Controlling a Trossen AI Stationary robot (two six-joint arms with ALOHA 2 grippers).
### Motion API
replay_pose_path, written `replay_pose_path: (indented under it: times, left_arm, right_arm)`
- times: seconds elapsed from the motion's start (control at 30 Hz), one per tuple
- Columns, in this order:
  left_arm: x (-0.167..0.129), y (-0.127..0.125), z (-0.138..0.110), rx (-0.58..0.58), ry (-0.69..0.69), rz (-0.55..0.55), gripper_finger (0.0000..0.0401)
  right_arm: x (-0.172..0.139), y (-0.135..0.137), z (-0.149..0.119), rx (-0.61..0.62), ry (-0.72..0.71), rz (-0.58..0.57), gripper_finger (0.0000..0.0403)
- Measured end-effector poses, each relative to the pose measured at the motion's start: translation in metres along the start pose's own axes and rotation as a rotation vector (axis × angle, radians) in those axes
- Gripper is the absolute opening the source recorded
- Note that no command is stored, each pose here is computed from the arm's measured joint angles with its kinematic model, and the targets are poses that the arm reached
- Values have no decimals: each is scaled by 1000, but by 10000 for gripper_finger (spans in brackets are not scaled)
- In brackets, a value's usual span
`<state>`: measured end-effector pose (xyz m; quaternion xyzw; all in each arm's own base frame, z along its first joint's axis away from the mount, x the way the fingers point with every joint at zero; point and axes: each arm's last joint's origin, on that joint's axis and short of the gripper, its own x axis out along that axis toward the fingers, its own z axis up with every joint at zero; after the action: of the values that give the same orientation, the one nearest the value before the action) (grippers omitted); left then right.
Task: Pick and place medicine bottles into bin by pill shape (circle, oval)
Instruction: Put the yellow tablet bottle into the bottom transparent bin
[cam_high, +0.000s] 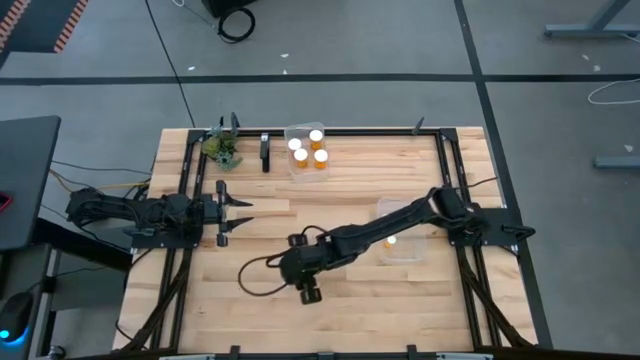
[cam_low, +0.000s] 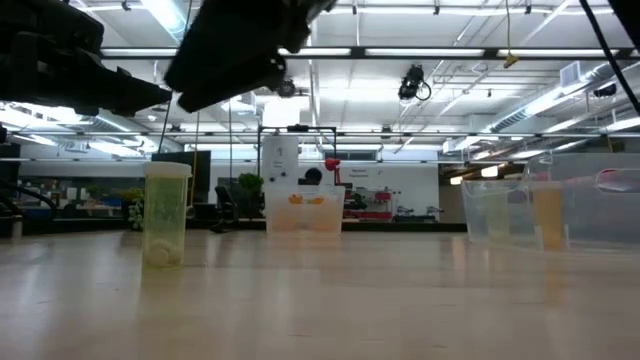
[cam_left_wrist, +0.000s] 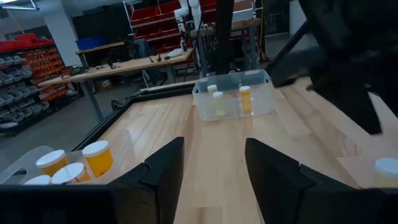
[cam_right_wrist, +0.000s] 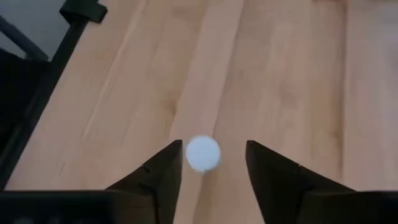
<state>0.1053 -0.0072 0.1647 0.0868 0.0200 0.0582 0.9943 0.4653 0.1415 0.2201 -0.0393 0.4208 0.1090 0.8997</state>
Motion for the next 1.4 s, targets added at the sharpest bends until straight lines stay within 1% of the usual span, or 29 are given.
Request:
replay_pose_path:
  times: [0.2,0.27,0.43,0.97,1.17,1.4]
  left_arm:
    - [0,0,0,0,0,0,177]
    - [0,0,0,0,0,0,178]
    - [0,0,0,0,-1,0,181]
    - [0,0,0,0,1,0,179]
    - [0,0,0,0,0,0,179]
    - [0,0,0,0,1,1,179]
  right_arm:
    - [28,8,6,-75,5,21,231]
    - [34,9,8,-100,-9,22,237]
    - [46,6,4,-134,13,14,238]
    - [50,2,-7,-123,91,20,205]
    - [49,1,-9,-122,103,20,183]
    - [49,-2,-9,-90,113,13,144]
